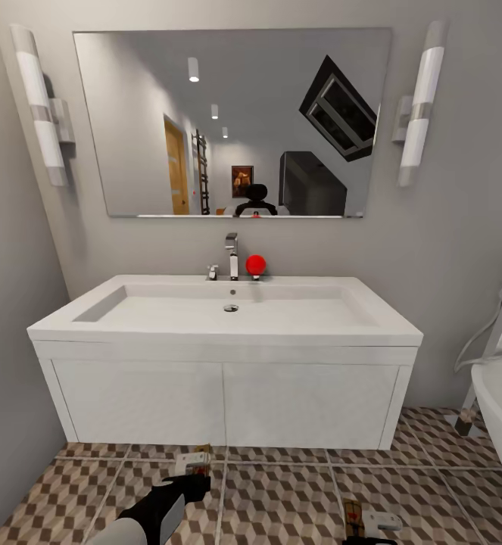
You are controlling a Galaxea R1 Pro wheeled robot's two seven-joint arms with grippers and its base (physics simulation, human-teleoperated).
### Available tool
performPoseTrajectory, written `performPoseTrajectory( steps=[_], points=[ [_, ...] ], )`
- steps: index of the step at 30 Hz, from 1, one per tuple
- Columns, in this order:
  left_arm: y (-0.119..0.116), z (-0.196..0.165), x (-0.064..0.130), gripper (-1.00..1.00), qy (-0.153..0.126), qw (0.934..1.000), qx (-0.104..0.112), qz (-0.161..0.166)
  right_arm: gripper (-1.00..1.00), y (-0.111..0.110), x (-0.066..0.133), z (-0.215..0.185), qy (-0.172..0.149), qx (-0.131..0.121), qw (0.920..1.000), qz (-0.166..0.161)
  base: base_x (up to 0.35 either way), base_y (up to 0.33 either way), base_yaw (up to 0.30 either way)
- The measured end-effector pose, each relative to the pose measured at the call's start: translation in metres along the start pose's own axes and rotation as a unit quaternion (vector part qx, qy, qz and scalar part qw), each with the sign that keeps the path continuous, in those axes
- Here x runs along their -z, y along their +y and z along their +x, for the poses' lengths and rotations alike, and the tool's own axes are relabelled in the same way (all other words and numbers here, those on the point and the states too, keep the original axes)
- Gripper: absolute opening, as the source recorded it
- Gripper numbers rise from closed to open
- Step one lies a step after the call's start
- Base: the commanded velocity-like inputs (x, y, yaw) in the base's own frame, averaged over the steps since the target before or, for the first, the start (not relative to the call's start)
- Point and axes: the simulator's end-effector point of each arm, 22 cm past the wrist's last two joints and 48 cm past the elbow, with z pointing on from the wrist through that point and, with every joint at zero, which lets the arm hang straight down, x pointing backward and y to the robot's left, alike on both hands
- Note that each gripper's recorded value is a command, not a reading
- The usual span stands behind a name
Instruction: Take the four mousetraps from the cabinet in the bathroom and place them on the bathroom floor. Make sure all four end up on the same floor surface, and ensure that at least two of them are either under or directly next to the same bathroom sink.
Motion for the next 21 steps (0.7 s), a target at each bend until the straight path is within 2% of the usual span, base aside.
performPoseTrajectory(
  steps=[21],
  points=[
    [0.004,0.036,-0.027,-1.0,0.003,1.0,0.0,0.001,-1.0,0.002,-0.032,0.025,-0.008,0.0,1.0,-0.002,0.0,0.0,0.0]
  ],
)
